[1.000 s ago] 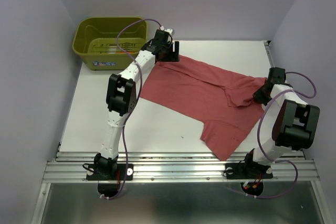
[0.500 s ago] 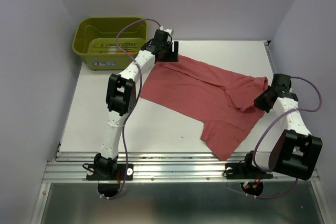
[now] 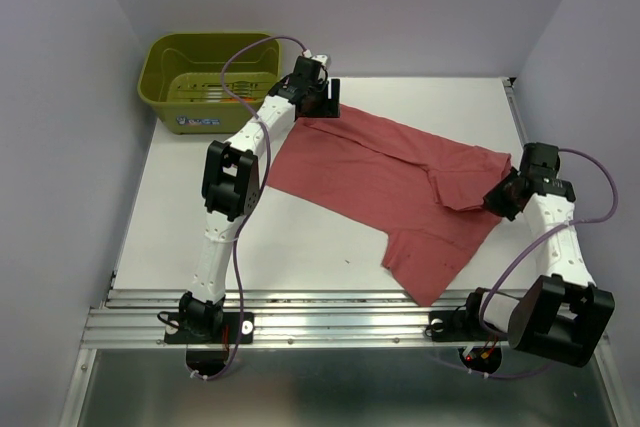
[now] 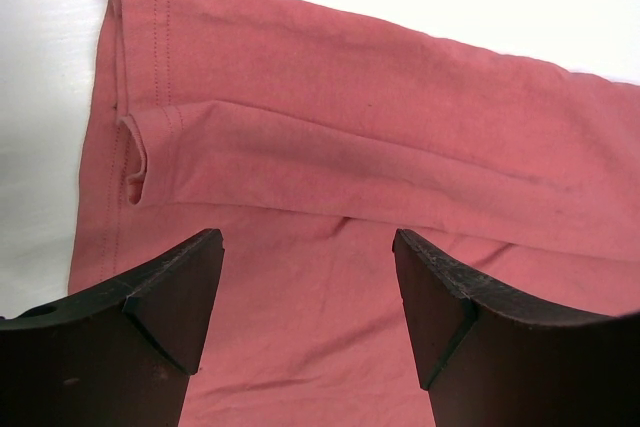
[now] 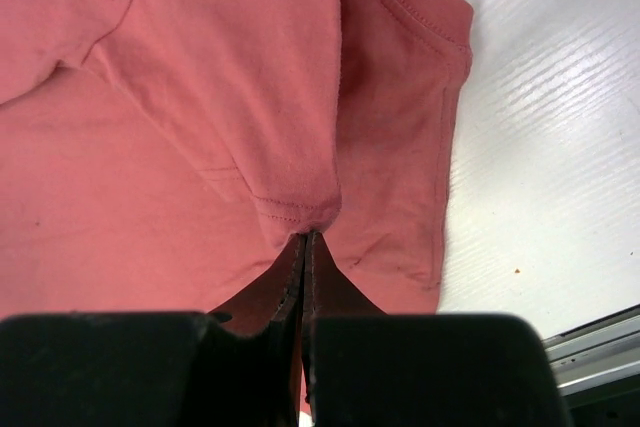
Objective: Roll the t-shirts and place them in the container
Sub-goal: Fold the T-shirt at the center of the board.
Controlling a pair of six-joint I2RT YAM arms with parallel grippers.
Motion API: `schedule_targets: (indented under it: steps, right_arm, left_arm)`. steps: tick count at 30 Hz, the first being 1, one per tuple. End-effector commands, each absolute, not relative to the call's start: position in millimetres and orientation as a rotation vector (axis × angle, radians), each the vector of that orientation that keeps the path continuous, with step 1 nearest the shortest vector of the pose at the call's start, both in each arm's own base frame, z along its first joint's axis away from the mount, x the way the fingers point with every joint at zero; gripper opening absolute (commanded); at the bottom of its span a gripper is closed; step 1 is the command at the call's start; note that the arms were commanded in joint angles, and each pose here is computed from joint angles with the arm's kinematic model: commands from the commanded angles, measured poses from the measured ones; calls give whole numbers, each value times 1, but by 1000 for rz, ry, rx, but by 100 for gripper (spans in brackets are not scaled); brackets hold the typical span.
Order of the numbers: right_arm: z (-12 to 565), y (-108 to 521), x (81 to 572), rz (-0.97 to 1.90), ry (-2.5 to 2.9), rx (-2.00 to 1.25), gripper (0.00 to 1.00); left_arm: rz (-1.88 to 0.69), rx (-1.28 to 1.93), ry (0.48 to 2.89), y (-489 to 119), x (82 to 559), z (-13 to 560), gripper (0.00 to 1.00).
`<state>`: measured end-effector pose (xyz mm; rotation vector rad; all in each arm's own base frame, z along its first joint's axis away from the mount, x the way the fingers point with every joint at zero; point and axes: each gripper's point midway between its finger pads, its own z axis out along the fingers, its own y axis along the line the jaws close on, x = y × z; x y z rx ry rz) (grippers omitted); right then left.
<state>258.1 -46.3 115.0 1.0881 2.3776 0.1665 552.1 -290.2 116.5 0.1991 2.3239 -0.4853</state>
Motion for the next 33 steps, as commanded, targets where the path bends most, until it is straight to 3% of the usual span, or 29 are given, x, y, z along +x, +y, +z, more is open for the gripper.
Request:
schedule_targets:
  steps: [1, 27, 30, 31, 32, 33]
  right_arm:
    - [144, -41, 261, 189, 2362, 1007, 1]
    - [100, -23, 219, 171, 2498, 1147, 1]
    - [100, -25, 219, 156, 2488, 1163, 20]
    - [100, -26, 220, 152, 2484, 1164, 37]
    - [102, -26, 222, 159, 2474, 1156, 45]
    - [104, -26, 225, 167, 2466, 1150, 48]
  left_arm:
    - [-485, 213, 2265, -290, 558, 143, 80]
    - [-486, 207, 2274, -290, 556, 141, 80]
    - [-490, 212, 2274, -291, 556, 141, 80]
    - [-492, 212, 2276, -291, 556, 140, 80]
    - [-495, 213, 2276, -292, 555, 140, 80]
    - [-495, 218, 2273, -293, 555, 141, 80]
